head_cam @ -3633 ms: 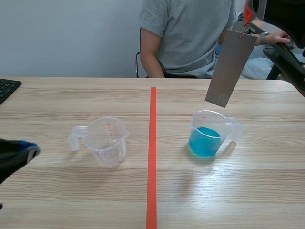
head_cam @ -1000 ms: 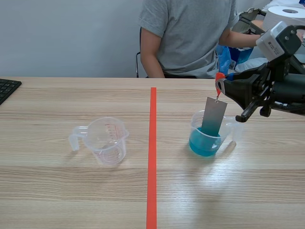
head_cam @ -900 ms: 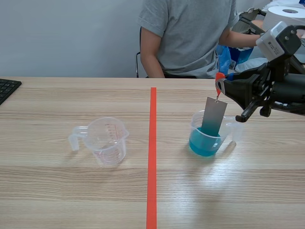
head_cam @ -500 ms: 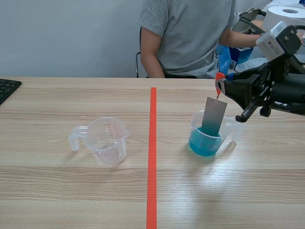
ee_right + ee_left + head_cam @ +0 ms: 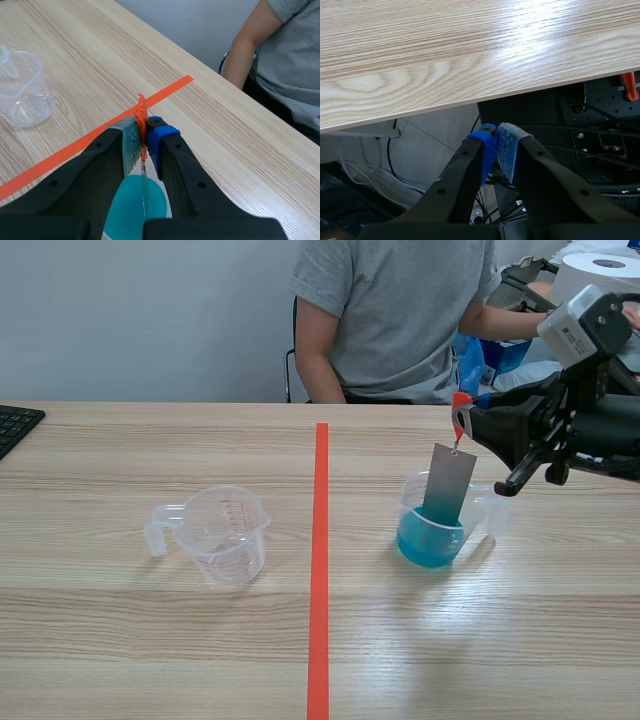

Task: Do the redox reaction experiment.
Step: 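Hold the plate still in the solution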

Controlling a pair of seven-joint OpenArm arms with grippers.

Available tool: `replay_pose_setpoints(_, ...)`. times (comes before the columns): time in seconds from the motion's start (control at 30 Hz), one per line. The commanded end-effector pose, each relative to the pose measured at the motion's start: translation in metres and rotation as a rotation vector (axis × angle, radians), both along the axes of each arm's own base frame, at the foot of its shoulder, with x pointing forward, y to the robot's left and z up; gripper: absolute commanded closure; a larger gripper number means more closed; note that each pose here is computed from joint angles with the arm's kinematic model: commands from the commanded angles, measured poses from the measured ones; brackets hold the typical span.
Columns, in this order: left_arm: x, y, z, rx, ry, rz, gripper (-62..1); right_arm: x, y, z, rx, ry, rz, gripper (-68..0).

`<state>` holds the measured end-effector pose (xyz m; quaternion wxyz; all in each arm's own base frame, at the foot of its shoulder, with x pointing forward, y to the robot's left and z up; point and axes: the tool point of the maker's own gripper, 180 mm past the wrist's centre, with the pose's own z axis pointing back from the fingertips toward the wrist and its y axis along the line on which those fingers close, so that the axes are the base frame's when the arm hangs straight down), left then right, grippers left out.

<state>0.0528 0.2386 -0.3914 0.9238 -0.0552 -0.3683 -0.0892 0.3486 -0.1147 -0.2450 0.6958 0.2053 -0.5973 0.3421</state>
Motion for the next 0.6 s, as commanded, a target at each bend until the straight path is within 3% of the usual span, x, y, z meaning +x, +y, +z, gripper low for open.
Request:
replay_pose_setpoints(0.0,0.004,-0.003,0.003,-0.008,-0.019,-0.002,-4.7,0.005,0.002,0.018,0.019,-0.051,0.012,-1.5)
replay_pose_setpoints(0.23,0.004,-0.003,0.003,-0.008,-0.019,-0.002,-4.7,-0.001,0.005,0.017,0.023,-0.037,0.048,-1.5)
replay_pose_setpoints(0.57,0.004,-0.003,0.004,-0.008,-0.019,-0.002,-4.7,0.002,-0.009,0.026,0.044,-0.055,0.004,-1.5)
